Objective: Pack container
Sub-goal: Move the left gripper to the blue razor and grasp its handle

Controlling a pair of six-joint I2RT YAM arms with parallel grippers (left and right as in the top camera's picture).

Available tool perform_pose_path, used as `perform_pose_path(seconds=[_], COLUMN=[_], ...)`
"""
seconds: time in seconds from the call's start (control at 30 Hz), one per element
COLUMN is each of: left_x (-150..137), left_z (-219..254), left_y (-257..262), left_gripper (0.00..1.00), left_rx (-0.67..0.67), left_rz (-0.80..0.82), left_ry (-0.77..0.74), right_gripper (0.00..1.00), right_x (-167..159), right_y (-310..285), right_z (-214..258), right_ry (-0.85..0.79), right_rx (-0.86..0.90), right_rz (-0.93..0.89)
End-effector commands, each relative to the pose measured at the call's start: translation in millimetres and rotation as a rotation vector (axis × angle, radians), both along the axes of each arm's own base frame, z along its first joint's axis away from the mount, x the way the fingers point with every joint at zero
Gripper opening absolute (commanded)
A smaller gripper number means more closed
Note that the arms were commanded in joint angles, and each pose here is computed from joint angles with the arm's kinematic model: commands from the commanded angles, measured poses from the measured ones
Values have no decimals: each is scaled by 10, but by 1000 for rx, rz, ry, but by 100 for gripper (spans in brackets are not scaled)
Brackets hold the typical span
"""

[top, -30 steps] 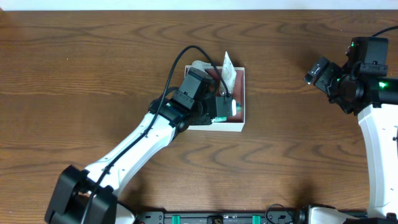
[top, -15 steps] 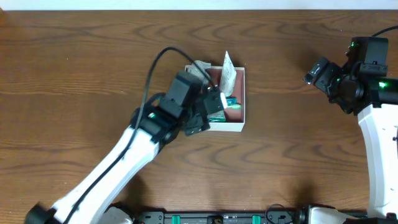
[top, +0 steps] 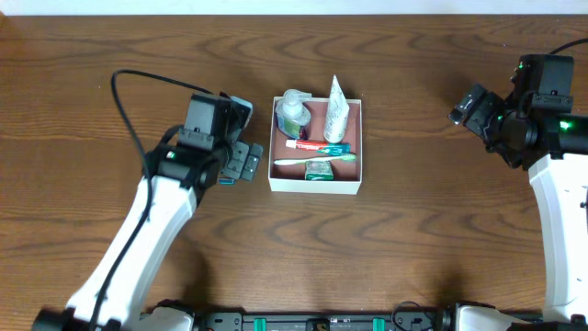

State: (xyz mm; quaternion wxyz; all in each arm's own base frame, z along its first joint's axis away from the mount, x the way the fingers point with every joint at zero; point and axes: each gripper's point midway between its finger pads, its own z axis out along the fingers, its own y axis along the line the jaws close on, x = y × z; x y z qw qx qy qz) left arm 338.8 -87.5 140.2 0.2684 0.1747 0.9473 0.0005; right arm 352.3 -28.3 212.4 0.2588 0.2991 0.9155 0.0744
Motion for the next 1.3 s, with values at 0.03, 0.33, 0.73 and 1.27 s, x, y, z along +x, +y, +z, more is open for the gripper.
perform_pose_path(seconds=[0.03, 0.33, 0.73, 1.27], left_x=[63, 122, 126, 77], left_z=[-494, -1250, -1340, -1544], left_y=[111, 308, 239, 138], left_gripper=[98, 90, 55, 55], left_rx=[-28, -22, -48, -89], left_rz=[108, 248, 233, 213], left_ry=[128, 296, 315, 377], right_gripper=[99, 99, 99, 99], right_x=[16, 16, 16, 16], right_y=[-19, -19, -19, -19], right_z=[27, 27, 27, 27], right_ry=[-6, -6, -6, -6], right_rx=[8, 8, 8, 8], right_rz=[-14, -14, -14, -14])
